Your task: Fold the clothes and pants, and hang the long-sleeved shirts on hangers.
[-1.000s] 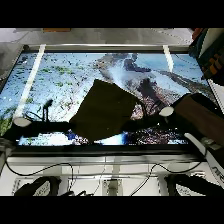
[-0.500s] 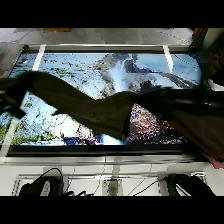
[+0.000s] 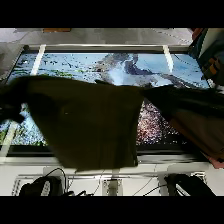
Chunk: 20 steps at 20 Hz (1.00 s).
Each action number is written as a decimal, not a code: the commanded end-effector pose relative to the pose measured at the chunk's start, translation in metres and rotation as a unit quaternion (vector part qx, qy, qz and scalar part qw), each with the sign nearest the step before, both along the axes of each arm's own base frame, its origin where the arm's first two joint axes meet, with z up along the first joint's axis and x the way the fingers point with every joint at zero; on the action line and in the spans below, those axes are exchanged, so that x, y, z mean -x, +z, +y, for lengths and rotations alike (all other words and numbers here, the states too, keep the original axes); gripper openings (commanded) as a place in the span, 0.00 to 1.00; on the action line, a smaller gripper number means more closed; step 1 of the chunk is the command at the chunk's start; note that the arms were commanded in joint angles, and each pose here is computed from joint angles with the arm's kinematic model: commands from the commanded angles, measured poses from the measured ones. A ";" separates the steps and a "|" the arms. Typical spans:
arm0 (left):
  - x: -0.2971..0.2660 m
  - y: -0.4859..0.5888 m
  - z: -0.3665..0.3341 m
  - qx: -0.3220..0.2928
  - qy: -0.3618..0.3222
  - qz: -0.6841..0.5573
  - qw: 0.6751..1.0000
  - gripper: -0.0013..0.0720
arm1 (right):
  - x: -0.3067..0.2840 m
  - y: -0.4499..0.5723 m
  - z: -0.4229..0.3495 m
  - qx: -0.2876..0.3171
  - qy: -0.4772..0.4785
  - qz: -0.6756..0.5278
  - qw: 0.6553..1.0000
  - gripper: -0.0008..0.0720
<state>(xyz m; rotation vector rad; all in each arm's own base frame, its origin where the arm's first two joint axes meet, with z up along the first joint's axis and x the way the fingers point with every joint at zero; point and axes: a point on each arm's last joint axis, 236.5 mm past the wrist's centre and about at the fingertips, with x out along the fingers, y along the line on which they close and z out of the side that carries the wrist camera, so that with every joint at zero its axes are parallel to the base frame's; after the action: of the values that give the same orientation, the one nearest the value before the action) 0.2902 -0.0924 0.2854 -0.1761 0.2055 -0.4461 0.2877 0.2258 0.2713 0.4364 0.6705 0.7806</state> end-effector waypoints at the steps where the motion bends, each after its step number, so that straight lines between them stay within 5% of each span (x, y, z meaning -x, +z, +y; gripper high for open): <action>1: -0.040 -0.151 -0.019 0.061 -0.025 0.213 0.975 0.05 | -0.059 -0.116 -0.006 0.037 -0.061 0.107 0.992 0.05; 7: -0.097 -0.235 -0.056 0.063 -0.045 0.314 0.946 0.05 | -0.124 -0.226 -0.025 0.075 -0.133 0.173 0.973 0.05; 10: -0.057 -0.247 -0.071 0.047 -0.120 0.384 0.915 0.05 | -0.081 -0.256 -0.055 0.152 -0.084 0.251 0.952 0.05; 13: 0.012 -0.280 -0.075 0.019 -0.156 0.518 0.841 0.05 | -0.019 -0.285 -0.092 0.250 -0.021 0.346 0.904 0.05; 20: 0.074 -0.334 -0.084 -0.011 -0.174 0.591 0.788 0.05 | 0.039 -0.316 -0.093 0.256 0.018 0.433 0.864 0.05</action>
<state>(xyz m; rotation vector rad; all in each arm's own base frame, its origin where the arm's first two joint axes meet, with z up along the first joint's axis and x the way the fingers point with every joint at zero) 0.2433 -0.1782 -0.0312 -0.3978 1.4128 -0.6564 0.2804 0.1372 -0.0323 0.2708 1.5685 0.3726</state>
